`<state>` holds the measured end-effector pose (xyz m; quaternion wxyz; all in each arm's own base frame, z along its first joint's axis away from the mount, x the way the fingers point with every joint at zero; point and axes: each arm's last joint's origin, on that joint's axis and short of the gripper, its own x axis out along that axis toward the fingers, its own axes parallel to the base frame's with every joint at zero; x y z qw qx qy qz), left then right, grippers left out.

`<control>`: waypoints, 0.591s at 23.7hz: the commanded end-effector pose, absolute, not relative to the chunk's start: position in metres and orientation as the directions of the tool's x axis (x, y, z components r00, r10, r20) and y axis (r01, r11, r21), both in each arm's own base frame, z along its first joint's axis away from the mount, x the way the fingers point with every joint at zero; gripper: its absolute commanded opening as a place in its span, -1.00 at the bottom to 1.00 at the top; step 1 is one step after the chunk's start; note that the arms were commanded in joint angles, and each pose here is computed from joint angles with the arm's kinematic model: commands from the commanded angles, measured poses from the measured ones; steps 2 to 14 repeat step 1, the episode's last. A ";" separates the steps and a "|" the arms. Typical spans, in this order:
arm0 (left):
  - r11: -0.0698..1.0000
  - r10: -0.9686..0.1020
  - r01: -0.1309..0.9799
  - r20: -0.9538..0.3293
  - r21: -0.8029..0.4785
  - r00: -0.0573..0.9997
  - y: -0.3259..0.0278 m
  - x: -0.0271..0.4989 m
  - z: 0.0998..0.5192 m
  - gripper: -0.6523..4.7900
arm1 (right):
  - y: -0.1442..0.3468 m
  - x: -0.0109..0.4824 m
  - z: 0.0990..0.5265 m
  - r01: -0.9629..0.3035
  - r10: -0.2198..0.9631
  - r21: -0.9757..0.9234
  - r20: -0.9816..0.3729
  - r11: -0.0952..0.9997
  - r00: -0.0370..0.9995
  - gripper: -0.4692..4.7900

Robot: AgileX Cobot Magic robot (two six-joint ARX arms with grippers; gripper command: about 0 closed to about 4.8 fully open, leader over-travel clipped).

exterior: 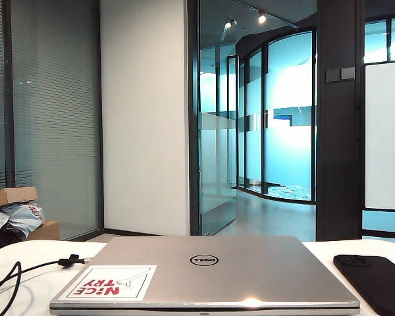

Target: Pick up the charging cable and the phone, plug the charging cable into the charging port on the phone, and finally place them back on the table.

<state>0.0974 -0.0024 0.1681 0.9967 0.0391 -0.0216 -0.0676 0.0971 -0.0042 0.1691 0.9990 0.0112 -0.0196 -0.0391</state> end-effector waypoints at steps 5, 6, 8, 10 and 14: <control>0.988 -0.136 0.132 0.043 0.085 0.990 -0.002 0.098 0.169 -0.78 | -0.004 0.097 0.171 0.075 -0.077 0.029 0.057 0.997 0.995 -0.84; 0.988 -0.136 0.132 0.043 0.085 0.990 -0.002 0.098 0.169 -0.78 | -0.004 0.097 0.171 0.075 -0.077 0.029 0.057 0.997 0.995 -0.84; 0.988 -0.136 0.132 0.043 0.085 0.990 -0.002 0.098 0.169 -0.78 | -0.004 0.097 0.171 0.075 -0.077 0.029 0.057 0.997 0.995 -0.84; 0.988 -0.136 0.132 0.043 0.085 0.990 -0.002 0.098 0.169 -0.78 | -0.004 0.097 0.171 0.075 -0.077 0.029 0.057 0.997 0.995 -0.84; 0.988 -0.136 0.132 0.043 0.085 0.990 -0.002 0.098 0.169 -0.78 | -0.004 0.097 0.171 0.075 -0.077 0.029 0.057 0.997 0.995 -0.84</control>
